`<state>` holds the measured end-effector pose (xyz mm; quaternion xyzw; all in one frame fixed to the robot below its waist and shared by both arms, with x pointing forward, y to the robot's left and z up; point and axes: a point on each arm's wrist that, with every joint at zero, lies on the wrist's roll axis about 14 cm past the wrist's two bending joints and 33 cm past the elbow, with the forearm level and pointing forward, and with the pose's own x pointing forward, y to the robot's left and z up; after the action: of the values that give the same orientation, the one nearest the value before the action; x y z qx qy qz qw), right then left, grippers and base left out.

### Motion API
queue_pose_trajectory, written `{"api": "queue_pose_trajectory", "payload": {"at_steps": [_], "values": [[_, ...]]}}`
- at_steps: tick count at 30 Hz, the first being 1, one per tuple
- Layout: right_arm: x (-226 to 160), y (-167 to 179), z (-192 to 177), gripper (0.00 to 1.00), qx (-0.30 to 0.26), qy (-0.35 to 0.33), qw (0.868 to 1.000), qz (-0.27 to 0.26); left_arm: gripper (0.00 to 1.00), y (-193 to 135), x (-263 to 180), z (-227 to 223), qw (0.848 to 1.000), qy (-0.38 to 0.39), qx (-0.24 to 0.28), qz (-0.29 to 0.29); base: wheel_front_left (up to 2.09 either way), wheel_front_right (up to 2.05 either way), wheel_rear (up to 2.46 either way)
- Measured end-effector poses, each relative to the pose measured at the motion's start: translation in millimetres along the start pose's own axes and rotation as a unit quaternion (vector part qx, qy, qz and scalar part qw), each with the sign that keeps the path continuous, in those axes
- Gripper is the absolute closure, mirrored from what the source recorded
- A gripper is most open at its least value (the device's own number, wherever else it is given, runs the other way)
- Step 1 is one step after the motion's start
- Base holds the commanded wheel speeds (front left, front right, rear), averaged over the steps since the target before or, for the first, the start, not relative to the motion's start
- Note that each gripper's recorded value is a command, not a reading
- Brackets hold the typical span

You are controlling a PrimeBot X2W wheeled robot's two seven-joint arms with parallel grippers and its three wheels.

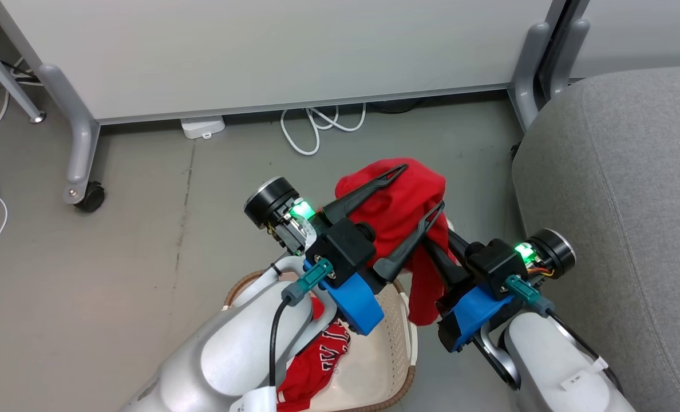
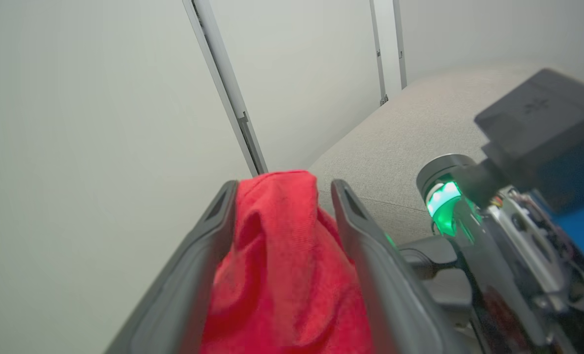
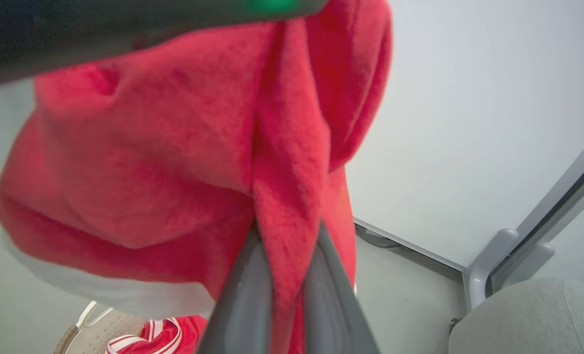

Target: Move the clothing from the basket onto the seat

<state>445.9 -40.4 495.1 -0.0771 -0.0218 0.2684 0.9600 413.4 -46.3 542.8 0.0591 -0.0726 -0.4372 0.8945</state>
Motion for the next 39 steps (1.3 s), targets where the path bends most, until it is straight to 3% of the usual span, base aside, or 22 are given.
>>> {"api": "queue_pose_trajectory", "payload": {"at_steps": [12,22,32,39], "values": [[-2.7,-22.3,2.3,1.0,0.018,-0.009,0.999,-0.037,0.0,0.9,4.1,-4.7,1.0,0.0,-0.003,-0.001,0.0,0.0,0.0],[-28.8,-71.5,-1.7,1.0,0.031,-0.01,0.992,-0.122,0.0,-20.1,23.9,-15.2,0.999,-0.004,-0.02,-0.045,0.0,0.0,0.0],[-101.9,-141.8,-18.0,1.0,0.036,0.012,0.964,-0.263,0.0,-62.6,49.3,-27.8,0.992,-0.008,-0.039,-0.122,0.0,0.0,0.0],[-162.3,-167.9,-29.0,1.0,0.039,0.033,0.937,-0.346,0.0,-94.5,60.3,-26.1,0.984,-0.017,-0.054,-0.169,0.0,0.0,0.0]]}}
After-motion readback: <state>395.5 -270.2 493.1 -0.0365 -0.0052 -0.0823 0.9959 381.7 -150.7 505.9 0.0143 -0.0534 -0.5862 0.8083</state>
